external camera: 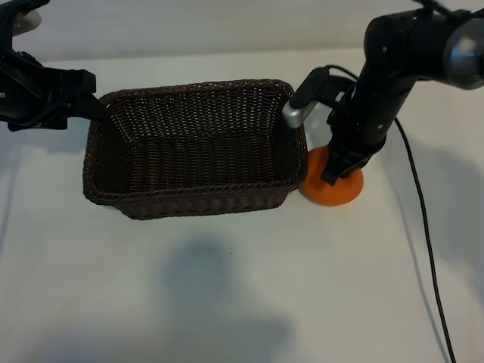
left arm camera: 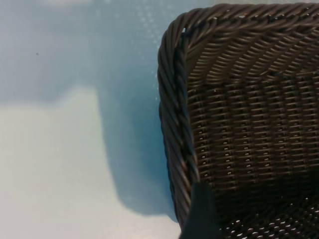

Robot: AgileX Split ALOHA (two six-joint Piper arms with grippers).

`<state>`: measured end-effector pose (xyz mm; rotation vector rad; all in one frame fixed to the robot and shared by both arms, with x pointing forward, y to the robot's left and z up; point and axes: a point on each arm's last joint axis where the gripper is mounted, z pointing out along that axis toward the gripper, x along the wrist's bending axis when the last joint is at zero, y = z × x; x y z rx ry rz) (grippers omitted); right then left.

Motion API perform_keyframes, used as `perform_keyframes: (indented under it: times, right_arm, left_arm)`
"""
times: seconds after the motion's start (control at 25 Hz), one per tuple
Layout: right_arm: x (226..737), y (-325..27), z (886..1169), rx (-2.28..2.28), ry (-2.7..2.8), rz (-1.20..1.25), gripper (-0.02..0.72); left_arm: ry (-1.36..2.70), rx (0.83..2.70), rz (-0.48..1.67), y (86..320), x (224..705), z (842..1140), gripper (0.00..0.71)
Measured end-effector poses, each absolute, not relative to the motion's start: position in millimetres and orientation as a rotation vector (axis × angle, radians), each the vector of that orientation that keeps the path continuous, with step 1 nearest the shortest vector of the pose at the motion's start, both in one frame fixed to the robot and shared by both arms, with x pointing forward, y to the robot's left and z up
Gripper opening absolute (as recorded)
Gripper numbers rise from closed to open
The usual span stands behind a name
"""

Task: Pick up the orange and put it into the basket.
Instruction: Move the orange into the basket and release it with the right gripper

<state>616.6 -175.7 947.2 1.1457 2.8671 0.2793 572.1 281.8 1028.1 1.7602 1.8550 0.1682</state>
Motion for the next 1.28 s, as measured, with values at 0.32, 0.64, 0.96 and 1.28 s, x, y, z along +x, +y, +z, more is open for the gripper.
perform_keyframes:
  times: [0.32,0.64,0.96,1.28]
  right_arm:
    - [609.9,-205.5,1006.5,1.143,2.698,0.292,0.081]
    - [600.9,-203.4,1065.7,1.161,2.592,0.488,0.076]
    - [593.4,-159.9,1101.4,1.035,2.621,0.757,0.074]
    - [579.6,-104.4,1101.3,0.821,2.654,0.904,0.072]
  left_arm:
    - [1.855,1.759,0.167,281.7,572.1,1028.1,0.592]
    - [1.859,1.768,0.147,281.0,570.8,1027.6,0.592]
    - [1.860,1.761,0.131,280.1,570.4,1027.7,0.591]
    - [1.861,1.754,0.122,279.5,570.3,1027.8,0.590]
